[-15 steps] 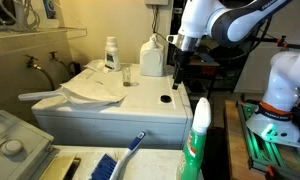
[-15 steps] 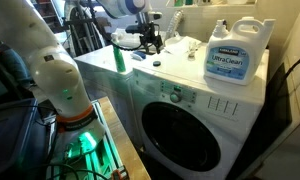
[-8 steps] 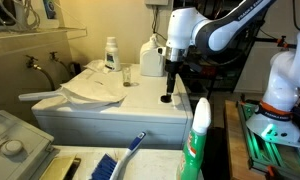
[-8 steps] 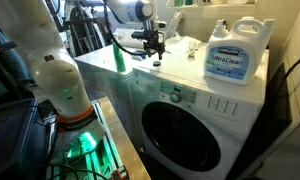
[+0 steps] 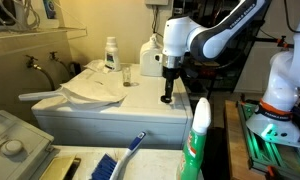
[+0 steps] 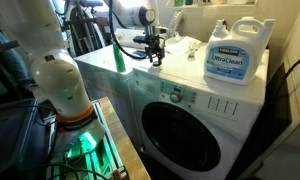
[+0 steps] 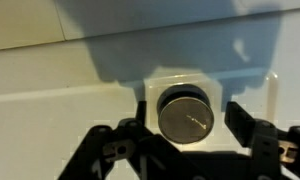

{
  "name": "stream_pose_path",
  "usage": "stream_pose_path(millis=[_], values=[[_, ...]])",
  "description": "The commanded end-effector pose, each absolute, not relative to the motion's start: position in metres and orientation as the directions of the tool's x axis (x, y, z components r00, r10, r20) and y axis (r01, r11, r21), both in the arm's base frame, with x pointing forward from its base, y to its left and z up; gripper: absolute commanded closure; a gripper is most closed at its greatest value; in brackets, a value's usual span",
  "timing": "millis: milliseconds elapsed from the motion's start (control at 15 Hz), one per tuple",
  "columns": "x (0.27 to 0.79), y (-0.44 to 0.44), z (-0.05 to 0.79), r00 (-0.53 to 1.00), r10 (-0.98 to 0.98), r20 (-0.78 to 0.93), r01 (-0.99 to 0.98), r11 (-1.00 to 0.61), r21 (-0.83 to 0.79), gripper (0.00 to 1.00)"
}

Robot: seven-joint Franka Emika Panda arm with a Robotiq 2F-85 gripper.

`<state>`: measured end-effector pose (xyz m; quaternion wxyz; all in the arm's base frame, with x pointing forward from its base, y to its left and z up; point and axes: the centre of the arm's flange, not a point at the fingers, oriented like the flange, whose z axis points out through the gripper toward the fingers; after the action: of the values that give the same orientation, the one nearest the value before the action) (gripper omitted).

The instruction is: Move the black object to the left

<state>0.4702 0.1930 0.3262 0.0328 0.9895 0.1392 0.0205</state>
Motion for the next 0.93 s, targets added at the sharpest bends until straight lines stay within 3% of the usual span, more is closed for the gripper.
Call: stream_pose_path(millis=[0,133,200,400,667,867], values=[[0.476,0.197,0.319,0.964,0.264,0.038,0.260,-0.962,0.083,0.24],[0.478,0.200,0.319,0.964,0.264,0.042,0.260,-0.962,0.083,0.29],[0.478,0.201,0.319,0.963,0.264,0.043,0.260,-0.962,0.082,0.36],[0.479,0.202,0.320,0.963,0.268,0.041,0.264,-0.961,0.083,0.68],[0.477,0.196,0.336,0.963,0.262,0.055,0.259,-0.964,0.062,0.70],[0.455,0.206,0.411,0.921,0.352,0.166,0.350,-0.936,0.043,0.70]])
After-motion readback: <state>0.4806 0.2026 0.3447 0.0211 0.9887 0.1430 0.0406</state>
